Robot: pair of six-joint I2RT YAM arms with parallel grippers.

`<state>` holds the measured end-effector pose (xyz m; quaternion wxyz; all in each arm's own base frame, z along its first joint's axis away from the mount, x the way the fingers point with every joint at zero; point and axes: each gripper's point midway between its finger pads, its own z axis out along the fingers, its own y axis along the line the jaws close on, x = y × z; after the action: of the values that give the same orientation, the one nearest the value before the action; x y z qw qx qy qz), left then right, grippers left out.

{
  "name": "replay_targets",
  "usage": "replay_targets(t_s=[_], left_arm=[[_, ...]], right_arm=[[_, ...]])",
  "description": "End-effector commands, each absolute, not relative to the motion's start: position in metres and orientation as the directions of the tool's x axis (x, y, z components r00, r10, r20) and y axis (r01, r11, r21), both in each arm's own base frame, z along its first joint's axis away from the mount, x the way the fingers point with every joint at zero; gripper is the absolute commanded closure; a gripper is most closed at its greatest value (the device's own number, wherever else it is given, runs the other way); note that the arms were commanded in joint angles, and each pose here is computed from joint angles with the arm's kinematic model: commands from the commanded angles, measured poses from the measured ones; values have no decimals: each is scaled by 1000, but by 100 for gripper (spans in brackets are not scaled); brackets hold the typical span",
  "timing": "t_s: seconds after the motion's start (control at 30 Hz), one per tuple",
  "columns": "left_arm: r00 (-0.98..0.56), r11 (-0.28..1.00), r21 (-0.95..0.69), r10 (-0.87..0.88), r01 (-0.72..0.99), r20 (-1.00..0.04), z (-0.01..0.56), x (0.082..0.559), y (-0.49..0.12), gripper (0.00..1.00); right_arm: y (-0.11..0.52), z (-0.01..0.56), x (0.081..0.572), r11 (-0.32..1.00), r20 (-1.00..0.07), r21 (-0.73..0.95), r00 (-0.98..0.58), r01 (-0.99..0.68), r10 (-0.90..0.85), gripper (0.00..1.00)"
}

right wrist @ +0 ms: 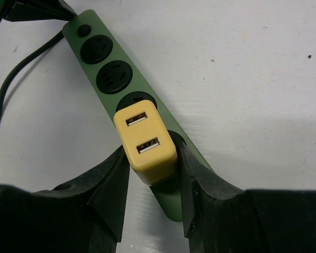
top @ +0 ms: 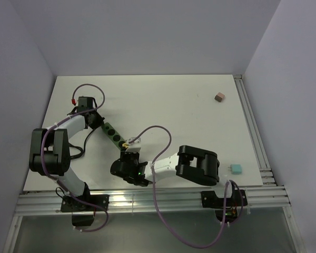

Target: Insert the plug

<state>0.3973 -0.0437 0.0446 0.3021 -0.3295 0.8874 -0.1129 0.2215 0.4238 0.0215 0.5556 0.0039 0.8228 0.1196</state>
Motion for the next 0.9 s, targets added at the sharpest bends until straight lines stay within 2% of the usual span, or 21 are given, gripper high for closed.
replay_targets(t_s=[0.0, 0.17, 0.3, 0.37, 0.73, 0.87], left_arm=[[-670, 764, -412, -639, -496, -379, 44, 372, -66, 100], [-668, 770, -402, -634, -495, -390, 47, 373, -64, 100], [-667, 767, -408, -637, -496, -386, 47, 371, -64, 100], [-667, 767, -409, -637, -495, -387, 46, 371, -64, 100], [-670, 759, -426, -643, -492, -372, 46, 370, -68, 100], [-674, 763, -426, -638, -486, -372, 47, 370, -69, 100]], right_arm=[[214, -143, 103, 712, -293, -589, -720, -383, -630, 100], [234, -134, 106, 692, -283, -569, -684, -444, -672, 100], [244, -132, 103, 646, -212, -579, -673, -498, -708, 100], [241, -129, 101, 646, -215, -578, -670, -499, -711, 100], [289, -79, 139, 729, -406, -492, -616, -475, -675, 100], [304, -56, 159, 811, -500, -363, -639, -459, -585, 96]])
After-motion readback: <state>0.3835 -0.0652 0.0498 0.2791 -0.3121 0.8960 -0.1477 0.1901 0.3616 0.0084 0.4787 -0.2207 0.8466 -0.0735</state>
